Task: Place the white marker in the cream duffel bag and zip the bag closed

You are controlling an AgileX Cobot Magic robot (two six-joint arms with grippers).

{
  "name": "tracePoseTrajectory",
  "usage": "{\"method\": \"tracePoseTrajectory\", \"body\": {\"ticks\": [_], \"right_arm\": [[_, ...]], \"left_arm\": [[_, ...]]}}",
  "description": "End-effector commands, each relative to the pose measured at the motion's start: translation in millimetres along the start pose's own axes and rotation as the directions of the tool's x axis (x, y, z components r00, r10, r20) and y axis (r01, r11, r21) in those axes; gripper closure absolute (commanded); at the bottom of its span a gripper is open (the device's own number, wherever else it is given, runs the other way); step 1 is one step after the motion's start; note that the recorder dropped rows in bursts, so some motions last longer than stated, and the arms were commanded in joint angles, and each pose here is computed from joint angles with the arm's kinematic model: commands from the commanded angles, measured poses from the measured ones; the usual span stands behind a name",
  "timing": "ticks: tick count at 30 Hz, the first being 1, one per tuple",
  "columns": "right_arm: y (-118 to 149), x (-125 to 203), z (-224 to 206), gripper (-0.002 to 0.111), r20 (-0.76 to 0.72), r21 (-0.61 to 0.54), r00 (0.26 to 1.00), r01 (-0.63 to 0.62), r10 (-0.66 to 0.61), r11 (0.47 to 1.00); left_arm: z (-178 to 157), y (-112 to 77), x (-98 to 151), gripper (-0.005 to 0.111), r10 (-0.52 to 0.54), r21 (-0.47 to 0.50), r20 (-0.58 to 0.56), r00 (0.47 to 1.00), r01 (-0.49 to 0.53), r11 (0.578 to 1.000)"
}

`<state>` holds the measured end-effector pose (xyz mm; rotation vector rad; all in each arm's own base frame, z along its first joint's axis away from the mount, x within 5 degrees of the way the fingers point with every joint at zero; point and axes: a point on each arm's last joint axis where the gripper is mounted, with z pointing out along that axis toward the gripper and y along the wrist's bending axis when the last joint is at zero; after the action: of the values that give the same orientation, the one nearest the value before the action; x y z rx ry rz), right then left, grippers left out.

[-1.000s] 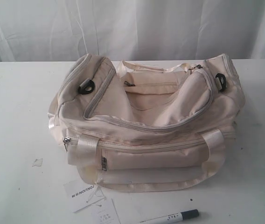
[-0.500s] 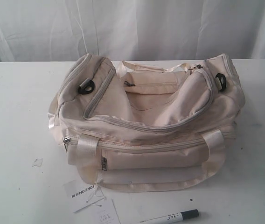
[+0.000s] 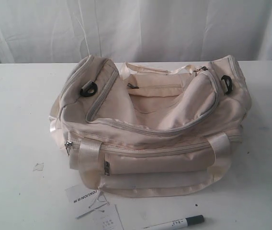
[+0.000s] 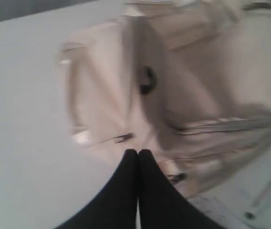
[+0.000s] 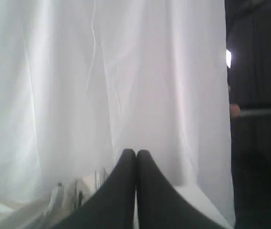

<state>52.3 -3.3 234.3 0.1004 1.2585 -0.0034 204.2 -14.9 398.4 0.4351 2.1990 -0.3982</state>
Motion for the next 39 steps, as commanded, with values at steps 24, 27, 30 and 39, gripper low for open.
{"method": "tracePoseTrajectory", "body": {"ticks": [24, 27, 30, 39], "right_arm": [[-16, -65, 224, 0.108, -0.084, 0.153, 0.979, 0.196, -0.185, 0.969], [-29, 6, 279, 0.108, -0.650, 0.119, 0.758, 0.027, 0.057, 0.993], [-27, 34, 318, 0.108, -0.889, -0.005, 0.457, -0.040, 0.013, 0.999], [-16, 6, 349, 0.108, -0.966, -0.178, 0.215, -0.151, -0.144, 0.972]], "left_arm": [[144, -51.6, -22, 0.107, 0.295, 0.501, 0.259, 0.920, -0.389, 0.773], [144, -52.2, -22, 0.107, 0.281, 0.506, 0.250, 0.927, -0.372, 0.778], [144, -51.9, -21, 0.107, 0.211, 0.526, 0.195, 0.958, -0.283, 0.802], [167, -42.2, -13, 0.107, 0.147, 0.491, 0.058, 0.987, -0.157, 0.857]]}}
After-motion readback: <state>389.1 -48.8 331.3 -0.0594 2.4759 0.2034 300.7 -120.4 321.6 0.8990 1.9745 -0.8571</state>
